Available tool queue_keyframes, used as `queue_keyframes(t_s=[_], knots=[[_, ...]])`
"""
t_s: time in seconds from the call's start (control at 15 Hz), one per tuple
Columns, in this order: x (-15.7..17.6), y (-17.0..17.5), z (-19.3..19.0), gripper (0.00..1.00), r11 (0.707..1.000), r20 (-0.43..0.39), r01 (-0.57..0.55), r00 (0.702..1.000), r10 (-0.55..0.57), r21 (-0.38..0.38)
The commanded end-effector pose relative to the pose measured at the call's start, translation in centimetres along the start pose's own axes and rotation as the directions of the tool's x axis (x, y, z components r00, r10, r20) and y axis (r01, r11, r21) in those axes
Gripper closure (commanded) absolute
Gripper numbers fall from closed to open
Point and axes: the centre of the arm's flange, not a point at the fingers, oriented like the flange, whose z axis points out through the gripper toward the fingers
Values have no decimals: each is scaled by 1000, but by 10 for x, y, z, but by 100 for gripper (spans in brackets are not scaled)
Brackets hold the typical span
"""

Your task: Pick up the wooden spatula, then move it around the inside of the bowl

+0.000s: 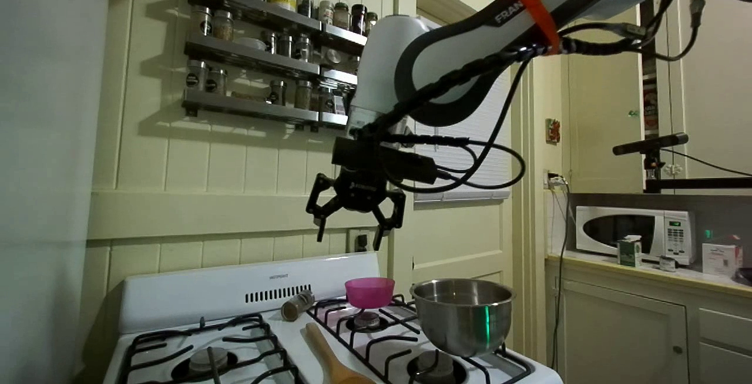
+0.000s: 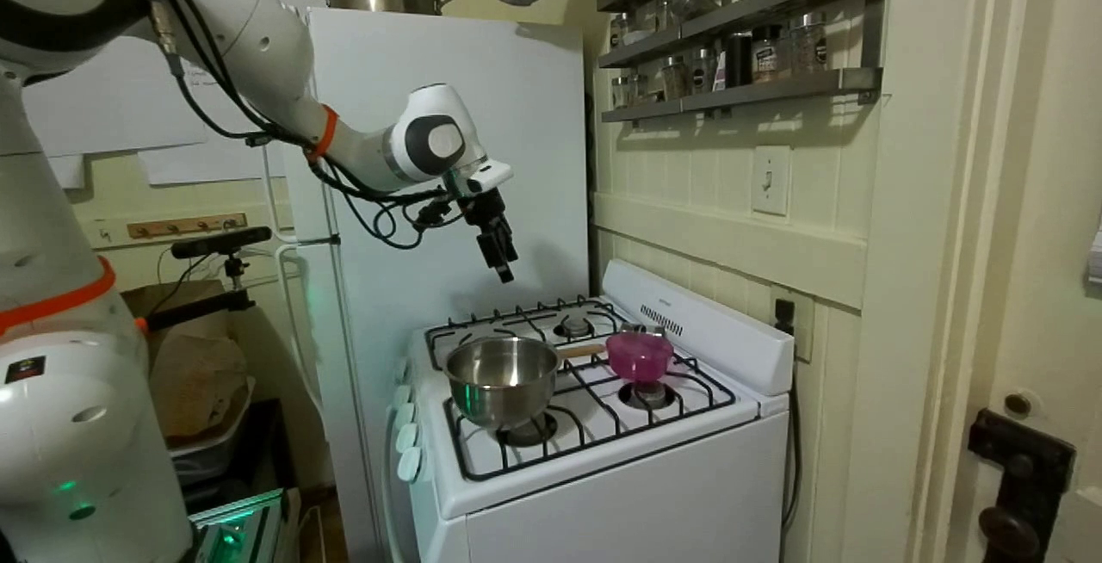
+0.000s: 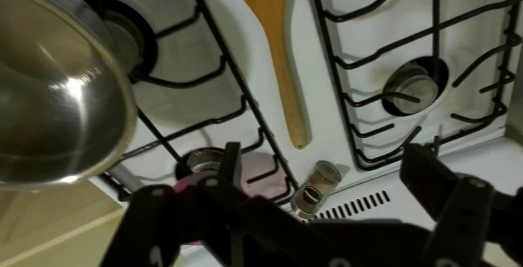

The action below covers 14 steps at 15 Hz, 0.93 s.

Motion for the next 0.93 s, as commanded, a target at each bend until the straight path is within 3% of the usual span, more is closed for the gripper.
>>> queue_keyframes(t_s=[0.0,0.07,0.4,0.6,0.87], knots=[[-31,42,-28,0,988,2,-150,989,150,-31],[-11,16,-12,0,997,3,-75,997,75,-25],[-12,17,-14,0,997,-4,-78,997,78,-26],[-9,28,-9,0,988,104,-129,985,138,-87],[-8,50,-11,0,969,186,-207,955,230,-131]])
